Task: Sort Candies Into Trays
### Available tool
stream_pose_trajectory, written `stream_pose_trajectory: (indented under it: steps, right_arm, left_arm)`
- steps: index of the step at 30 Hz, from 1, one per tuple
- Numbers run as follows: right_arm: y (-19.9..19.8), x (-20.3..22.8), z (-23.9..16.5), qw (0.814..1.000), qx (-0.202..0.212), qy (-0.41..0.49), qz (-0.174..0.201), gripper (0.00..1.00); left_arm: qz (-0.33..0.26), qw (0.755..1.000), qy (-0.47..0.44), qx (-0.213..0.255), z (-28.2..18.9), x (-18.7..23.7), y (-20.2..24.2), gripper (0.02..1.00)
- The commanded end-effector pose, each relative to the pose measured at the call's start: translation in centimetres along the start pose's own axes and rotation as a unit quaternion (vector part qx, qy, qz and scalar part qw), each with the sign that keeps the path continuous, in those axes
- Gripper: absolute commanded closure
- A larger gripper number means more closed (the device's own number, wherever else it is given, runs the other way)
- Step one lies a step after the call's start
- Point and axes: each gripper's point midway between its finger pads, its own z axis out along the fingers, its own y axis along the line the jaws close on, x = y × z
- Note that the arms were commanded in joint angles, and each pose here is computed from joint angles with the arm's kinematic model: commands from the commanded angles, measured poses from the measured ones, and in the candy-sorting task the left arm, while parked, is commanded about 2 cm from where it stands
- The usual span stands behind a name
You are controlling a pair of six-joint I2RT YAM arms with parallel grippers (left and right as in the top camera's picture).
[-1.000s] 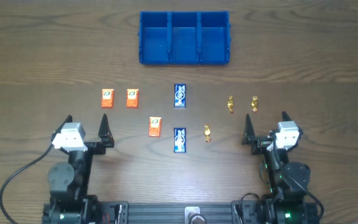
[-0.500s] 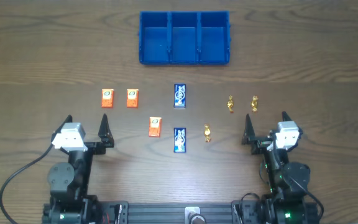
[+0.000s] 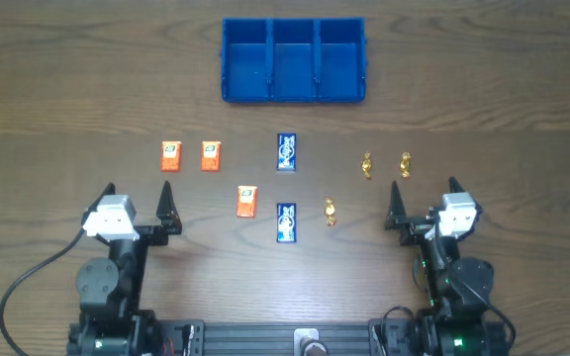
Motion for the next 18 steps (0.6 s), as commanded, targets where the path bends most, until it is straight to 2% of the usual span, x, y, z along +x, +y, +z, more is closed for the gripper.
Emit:
stream_pose_trajectory:
  steps: [1,8,11,15,16,18]
  right_arm:
    - [0.1,0.1,0.0,1.000,-0.002,0.000,-0.006,0.003]
    - [0.1,0.1,0.0,1.000,-0.002,0.000,-0.006,0.003]
    - [0.1,0.1,0.0,1.000,-0.002,0.000,-0.006,0.001]
    - [0.1,0.1,0.0,1.000,-0.002,-0.001,-0.006,0.003]
    - [0.1,0.1,0.0,1.000,-0.002,0.000,-0.006,0.003]
    - [0.1,0.1,0.0,1.000,-0.002,-0.001,-0.006,0.003]
  left_arm:
    - [0.005,1.000,0.026,0.002,0.1,1.6,0.0,0.023]
    - [0.004,1.000,0.024,-0.001,0.0,1.3,0.1,0.023]
    - [0.001,0.999,0.031,-0.015,-0.7,-1.5,0.4,0.020]
    - [-0.004,0.994,0.103,-0.047,-0.7,-5.4,0.9,0.020]
    - [-0.005,0.988,0.148,-0.054,0.1,-6.4,0.8,0.020]
    - [-0.007,0.978,0.204,-0.053,1.7,-6.6,0.7,0.020]
